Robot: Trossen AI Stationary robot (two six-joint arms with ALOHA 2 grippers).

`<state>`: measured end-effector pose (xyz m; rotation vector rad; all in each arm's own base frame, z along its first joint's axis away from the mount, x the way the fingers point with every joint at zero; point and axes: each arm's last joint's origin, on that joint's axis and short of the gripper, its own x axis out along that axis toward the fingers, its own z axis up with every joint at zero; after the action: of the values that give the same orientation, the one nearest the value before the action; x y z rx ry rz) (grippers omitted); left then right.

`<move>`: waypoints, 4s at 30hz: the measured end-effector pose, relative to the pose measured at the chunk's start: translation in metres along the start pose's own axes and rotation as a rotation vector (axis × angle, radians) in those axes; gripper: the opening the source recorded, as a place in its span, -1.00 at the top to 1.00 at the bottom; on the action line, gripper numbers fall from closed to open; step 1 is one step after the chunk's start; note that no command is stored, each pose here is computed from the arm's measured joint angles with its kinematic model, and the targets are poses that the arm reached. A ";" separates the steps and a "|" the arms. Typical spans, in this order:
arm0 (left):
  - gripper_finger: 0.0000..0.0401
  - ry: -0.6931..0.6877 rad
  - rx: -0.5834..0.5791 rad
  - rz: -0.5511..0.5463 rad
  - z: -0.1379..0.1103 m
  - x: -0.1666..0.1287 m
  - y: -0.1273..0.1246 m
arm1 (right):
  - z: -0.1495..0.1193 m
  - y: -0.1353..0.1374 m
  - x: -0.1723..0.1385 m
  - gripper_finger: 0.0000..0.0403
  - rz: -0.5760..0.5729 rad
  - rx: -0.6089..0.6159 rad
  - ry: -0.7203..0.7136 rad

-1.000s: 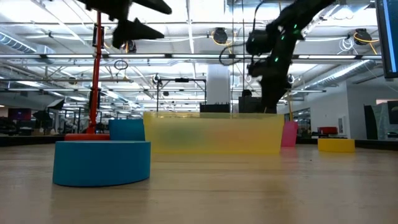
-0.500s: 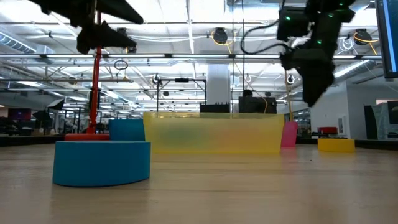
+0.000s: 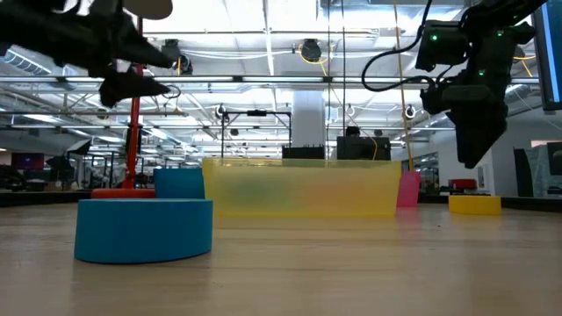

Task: Pick and place Stapler, Stapler remover, tape
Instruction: Put the yellow tape into the pink bin, then put the orange tape into the pink bin

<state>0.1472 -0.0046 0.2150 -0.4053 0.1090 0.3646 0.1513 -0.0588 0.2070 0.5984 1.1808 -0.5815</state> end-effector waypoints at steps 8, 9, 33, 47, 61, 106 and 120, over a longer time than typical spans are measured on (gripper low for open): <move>-0.44 -0.037 -0.008 -0.014 -0.017 -0.026 0.023 | 0.003 0.001 0.009 -0.03 -0.019 -0.041 0.047; -0.44 -0.025 -0.018 -0.012 -0.018 -0.028 0.024 | 0.003 0.001 0.011 -0.03 -0.025 -0.038 0.061; -0.44 0.089 -0.031 0.024 -0.029 -0.037 0.034 | 0.011 0.003 0.069 0.01 -0.202 0.003 0.313; -0.42 0.091 -0.029 0.025 -0.030 -0.037 0.034 | 0.019 0.010 0.029 0.86 -0.040 -0.051 0.225; -0.43 0.090 0.000 0.023 -0.029 -0.037 0.034 | 0.140 -0.007 -0.047 0.84 -0.126 -0.150 -0.367; -0.39 0.091 0.022 0.022 -0.029 -0.037 0.034 | 0.203 -0.101 0.059 0.41 -0.386 -0.256 -0.018; -0.39 0.090 0.005 0.021 -0.029 -0.037 0.034 | 0.153 -0.026 -0.039 0.37 -0.075 -0.422 -0.065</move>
<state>0.0996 0.0006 0.1823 -0.4155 0.2024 0.3670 0.2242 -0.1802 0.2814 0.1754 1.2229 -0.3944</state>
